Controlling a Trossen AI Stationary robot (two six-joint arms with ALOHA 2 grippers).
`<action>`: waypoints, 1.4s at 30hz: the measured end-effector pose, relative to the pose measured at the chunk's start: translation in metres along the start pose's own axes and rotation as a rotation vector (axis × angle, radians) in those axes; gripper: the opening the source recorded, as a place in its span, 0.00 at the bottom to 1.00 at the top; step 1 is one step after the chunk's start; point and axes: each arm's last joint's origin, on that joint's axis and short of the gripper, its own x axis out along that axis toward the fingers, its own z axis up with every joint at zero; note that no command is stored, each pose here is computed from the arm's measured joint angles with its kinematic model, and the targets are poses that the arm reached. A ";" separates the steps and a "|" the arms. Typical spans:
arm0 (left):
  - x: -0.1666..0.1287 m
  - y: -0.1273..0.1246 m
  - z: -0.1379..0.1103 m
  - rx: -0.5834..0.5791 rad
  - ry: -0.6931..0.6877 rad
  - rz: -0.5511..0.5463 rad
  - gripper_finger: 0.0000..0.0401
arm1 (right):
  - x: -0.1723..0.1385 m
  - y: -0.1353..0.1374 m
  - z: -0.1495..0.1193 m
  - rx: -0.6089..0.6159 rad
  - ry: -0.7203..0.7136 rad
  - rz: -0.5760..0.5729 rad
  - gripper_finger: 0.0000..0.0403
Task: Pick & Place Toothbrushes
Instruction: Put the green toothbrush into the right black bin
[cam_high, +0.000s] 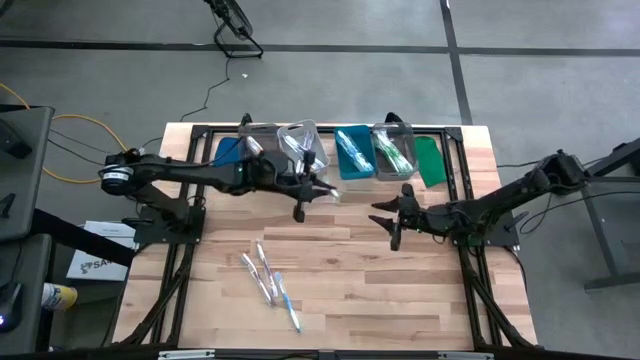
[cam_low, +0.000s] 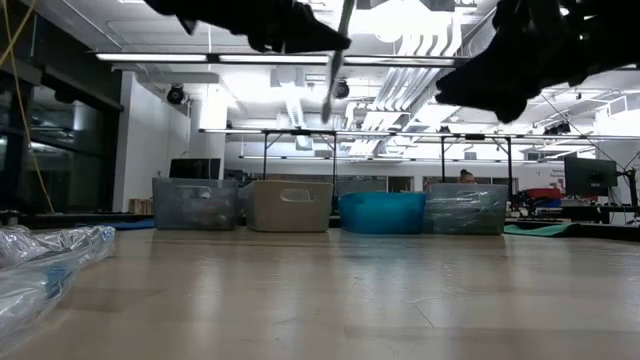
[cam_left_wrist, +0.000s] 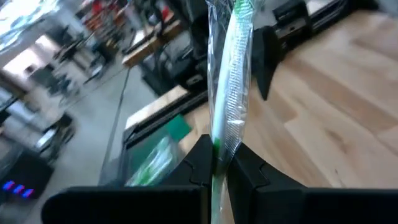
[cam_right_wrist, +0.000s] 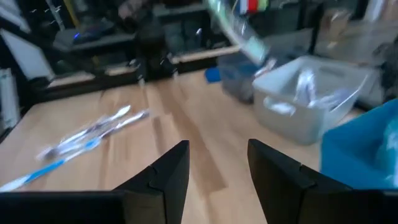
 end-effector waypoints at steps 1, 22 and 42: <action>0.003 0.003 -0.003 0.000 -0.021 -0.015 0.04 | -0.001 0.002 0.002 -0.010 -0.021 -0.007 0.39; 0.035 0.013 -0.024 0.018 -0.338 -0.112 0.04 | 0.061 0.008 0.021 -0.406 -0.185 -0.147 0.39; 0.035 0.013 -0.025 0.010 -0.325 -0.122 0.14 | 0.082 0.011 0.032 -0.423 -0.192 -0.160 0.04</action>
